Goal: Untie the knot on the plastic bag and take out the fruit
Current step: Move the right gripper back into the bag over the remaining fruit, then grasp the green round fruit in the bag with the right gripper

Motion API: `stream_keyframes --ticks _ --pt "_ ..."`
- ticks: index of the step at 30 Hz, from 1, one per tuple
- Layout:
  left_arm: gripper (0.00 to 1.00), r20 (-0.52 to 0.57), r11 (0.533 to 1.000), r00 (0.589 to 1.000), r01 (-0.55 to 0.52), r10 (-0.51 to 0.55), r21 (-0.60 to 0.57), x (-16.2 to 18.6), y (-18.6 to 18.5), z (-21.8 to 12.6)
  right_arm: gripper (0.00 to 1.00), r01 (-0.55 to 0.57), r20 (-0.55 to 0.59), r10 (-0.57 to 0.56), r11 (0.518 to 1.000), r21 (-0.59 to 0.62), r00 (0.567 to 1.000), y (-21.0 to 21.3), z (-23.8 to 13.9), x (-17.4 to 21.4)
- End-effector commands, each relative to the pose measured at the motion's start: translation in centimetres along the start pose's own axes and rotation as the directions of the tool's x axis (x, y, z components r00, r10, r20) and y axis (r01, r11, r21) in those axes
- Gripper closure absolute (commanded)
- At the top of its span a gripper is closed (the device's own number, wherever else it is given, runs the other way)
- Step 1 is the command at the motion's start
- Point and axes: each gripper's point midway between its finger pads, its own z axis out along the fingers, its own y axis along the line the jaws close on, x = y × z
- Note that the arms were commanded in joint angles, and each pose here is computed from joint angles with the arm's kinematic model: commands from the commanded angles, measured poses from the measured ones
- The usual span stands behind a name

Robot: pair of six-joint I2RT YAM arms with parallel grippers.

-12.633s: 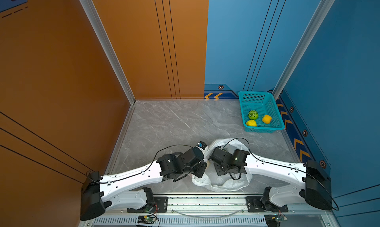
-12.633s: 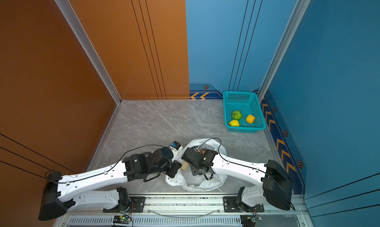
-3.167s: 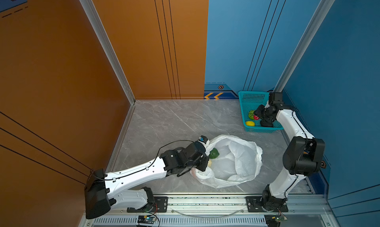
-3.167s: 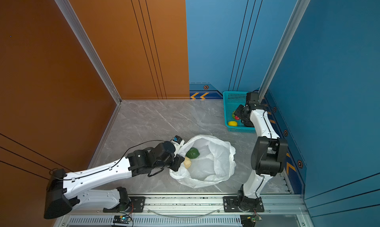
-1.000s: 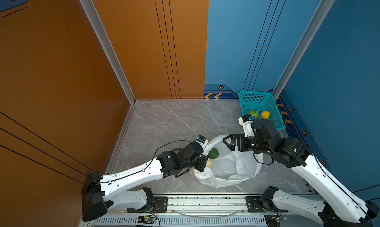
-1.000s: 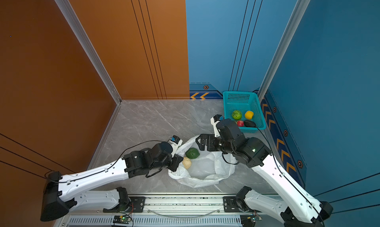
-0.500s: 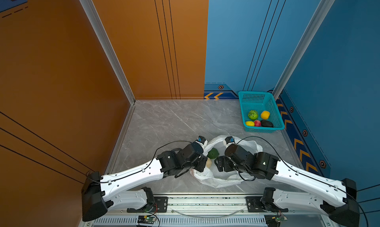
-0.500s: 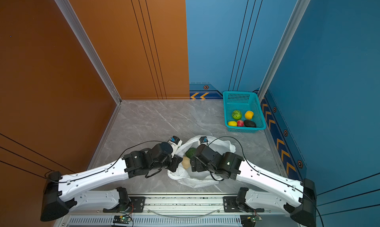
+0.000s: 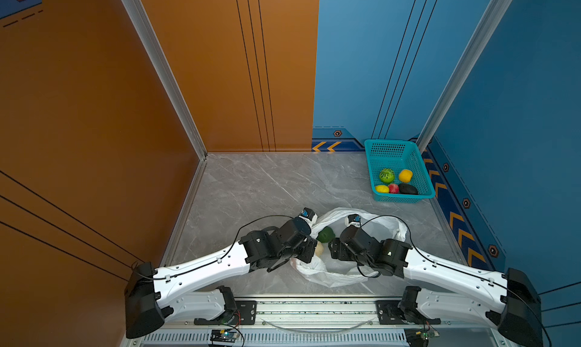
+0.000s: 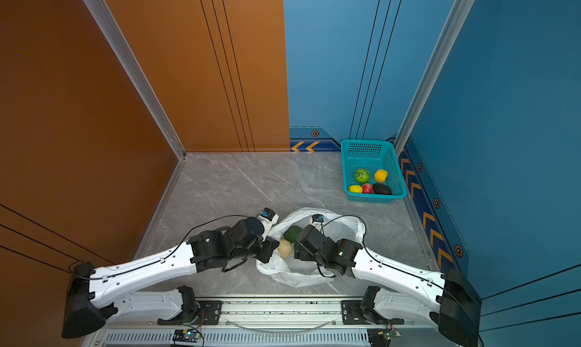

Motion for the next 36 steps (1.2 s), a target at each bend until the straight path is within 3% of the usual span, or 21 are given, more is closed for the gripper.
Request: stream_keyframes --ticks 1,7,11,20,29,36 --pt "1.0 -0.018 1.0 1.0 0.001 -0.001 -0.008 0.0 0.1 -0.1 0.22 -0.079 -0.013 0.078 0.996 -0.028 0.997 0.3 0.9 -0.3" --pt "1.0 -0.027 1.0 1.0 -0.008 0.008 -0.001 -0.1 -0.2 0.1 0.21 -0.104 -0.036 0.104 0.995 0.005 0.994 1.0 2.3 -0.7" --pt "1.0 -0.045 1.0 0.999 -0.014 0.014 0.008 -0.1 -0.5 0.5 0.19 -0.196 -0.033 0.197 0.98 0.026 0.98 0.9 3.4 -1.0" --pt "1.0 -0.075 0.999 0.997 -0.025 0.027 0.027 0.4 -0.8 1.0 0.13 -0.329 0.082 0.325 0.944 0.034 0.942 1.1 6.1 -2.7" --pt "1.0 -0.101 0.999 0.994 -0.025 0.028 0.034 1.0 -0.8 1.2 0.12 -0.397 0.154 0.398 0.917 -0.033 0.905 2.0 7.3 -4.2" --pt "1.0 -0.115 0.999 0.993 -0.029 0.034 0.043 1.2 -0.9 1.4 0.13 -0.449 0.126 0.449 0.893 -0.032 0.884 1.9 9.7 -3.5"
